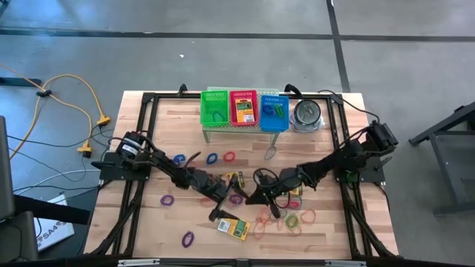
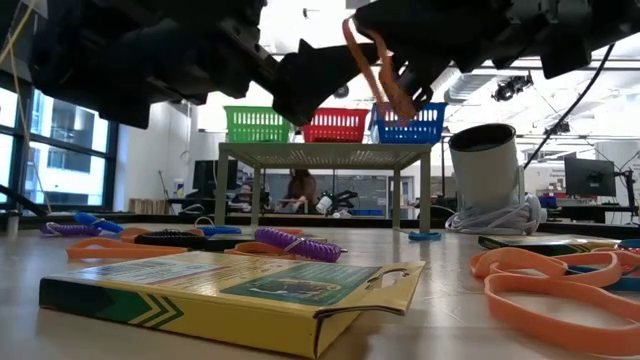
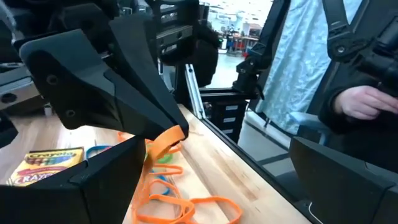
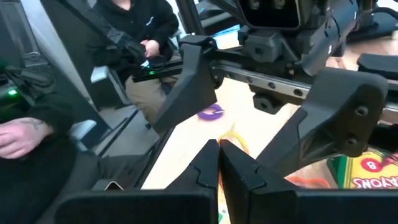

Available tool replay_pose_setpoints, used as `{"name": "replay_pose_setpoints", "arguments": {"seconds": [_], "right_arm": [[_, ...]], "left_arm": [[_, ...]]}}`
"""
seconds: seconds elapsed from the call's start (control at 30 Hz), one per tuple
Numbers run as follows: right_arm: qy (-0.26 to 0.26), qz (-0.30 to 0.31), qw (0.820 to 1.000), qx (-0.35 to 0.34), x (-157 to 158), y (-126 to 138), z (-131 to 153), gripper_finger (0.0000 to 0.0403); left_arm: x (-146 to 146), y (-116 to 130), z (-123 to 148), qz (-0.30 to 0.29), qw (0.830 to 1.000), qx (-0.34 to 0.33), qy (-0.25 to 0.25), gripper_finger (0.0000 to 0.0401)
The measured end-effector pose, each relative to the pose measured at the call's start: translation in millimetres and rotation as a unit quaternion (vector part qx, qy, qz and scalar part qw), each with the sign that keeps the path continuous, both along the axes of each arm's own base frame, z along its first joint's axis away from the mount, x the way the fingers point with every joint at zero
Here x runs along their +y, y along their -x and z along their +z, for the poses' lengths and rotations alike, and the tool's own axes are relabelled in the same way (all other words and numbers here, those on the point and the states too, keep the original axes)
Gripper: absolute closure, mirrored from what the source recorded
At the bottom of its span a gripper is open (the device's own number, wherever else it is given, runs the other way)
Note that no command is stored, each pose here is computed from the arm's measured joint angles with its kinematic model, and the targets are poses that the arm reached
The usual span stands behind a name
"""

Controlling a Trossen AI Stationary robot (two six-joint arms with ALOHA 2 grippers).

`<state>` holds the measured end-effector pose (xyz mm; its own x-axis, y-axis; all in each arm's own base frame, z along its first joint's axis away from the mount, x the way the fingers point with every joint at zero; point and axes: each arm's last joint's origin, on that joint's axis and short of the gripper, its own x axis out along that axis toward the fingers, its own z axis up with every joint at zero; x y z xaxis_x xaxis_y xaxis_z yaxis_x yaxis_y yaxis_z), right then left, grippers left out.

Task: Pick & Place Office Desk Supplies
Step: Put the orange rubber band into the green bin on the shelf

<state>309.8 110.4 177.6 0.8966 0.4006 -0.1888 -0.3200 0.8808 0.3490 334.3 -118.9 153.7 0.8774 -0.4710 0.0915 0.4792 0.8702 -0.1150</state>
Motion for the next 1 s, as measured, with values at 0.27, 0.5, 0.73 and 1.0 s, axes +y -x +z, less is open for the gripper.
{"name": "replay_pose_setpoints", "arguments": {"seconds": [0.27,0.5,0.73,1.0], "right_arm": [[0.005,-0.001,1.0,0.016,-1.1,0.4,-3.1,0.04],[-0.002,0.001,1.0,0.018,-0.1,0.7,-2.9,0.0399],[-0.001,-0.007,1.0,0.019,-1.4,0.5,-2.5,0.04],[0.002,-0.006,1.0,0.029,-1.2,1.1,-4.4,0.0401]], "left_arm": [[7.3,-2.1,-0.2,-0.036,0.998,0.031,0.049,0.0014],[8.6,-1.8,-0.5,-0.076,0.996,0.029,0.038,0.0014],[4.1,1.4,0.2,-0.153,0.986,0.039,0.045,0.0014],[3.3,2.1,0.0,-0.171,0.982,0.05,0.056,0.0014]]}}
